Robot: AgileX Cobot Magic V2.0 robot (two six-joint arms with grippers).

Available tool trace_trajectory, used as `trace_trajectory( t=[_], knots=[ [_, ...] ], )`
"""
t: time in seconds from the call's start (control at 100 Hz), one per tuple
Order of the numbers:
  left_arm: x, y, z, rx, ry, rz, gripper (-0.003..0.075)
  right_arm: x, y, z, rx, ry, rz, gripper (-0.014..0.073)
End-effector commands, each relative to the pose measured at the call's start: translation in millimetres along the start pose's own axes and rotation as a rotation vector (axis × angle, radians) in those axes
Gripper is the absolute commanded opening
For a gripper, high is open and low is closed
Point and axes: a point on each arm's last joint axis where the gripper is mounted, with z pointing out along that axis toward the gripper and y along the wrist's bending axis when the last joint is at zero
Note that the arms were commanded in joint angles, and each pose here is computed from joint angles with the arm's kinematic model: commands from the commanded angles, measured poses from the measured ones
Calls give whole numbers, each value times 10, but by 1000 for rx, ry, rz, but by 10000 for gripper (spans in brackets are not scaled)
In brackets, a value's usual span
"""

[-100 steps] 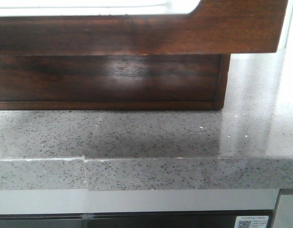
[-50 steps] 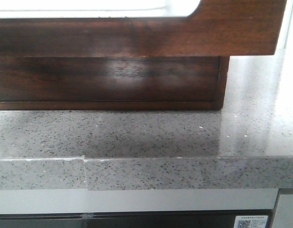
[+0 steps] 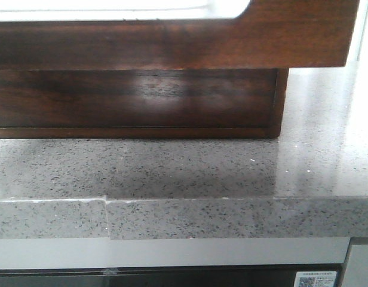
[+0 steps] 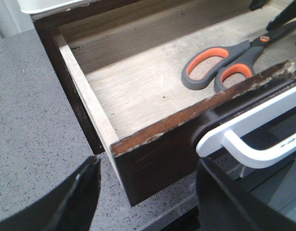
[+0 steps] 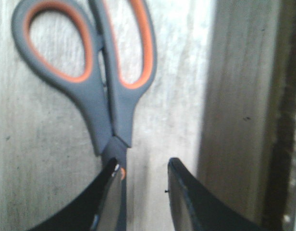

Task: Put scissors in drawer with both arms

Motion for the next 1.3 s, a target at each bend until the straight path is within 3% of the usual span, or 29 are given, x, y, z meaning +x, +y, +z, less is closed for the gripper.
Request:
trace_trajectory(
  t=[0.0, 0.2, 0.41, 0.6, 0.87, 1.1, 1.29],
  knots=[
    [-155, 26, -27, -15, -90, -19, 407, 58, -96, -452, 116, -121, 71, 222],
    [-155, 26, -27, -15, -90, -19, 407, 247, -60, -999, 144, -272, 258, 222],
    [-125, 26, -2, -13, -79, -22, 407, 724, -9, -1351, 185, -412, 492, 222],
    [-125, 26, -2, -13, -79, -22, 407, 1268, 146, -1279, 310, -400, 751, 222],
    [-125, 26, -2, -13, -79, -22, 407, 1759, 657, -922, 413, -394, 1133, 222],
    [-125, 26, -2, -13, -79, -22, 407, 1881, 1021, -767, 443, -422, 1170, 222],
    [-125, 26, -2, -13, -79, -22, 358, 1892, 1060, -735, 421, -397, 1172, 188]
  ],
)
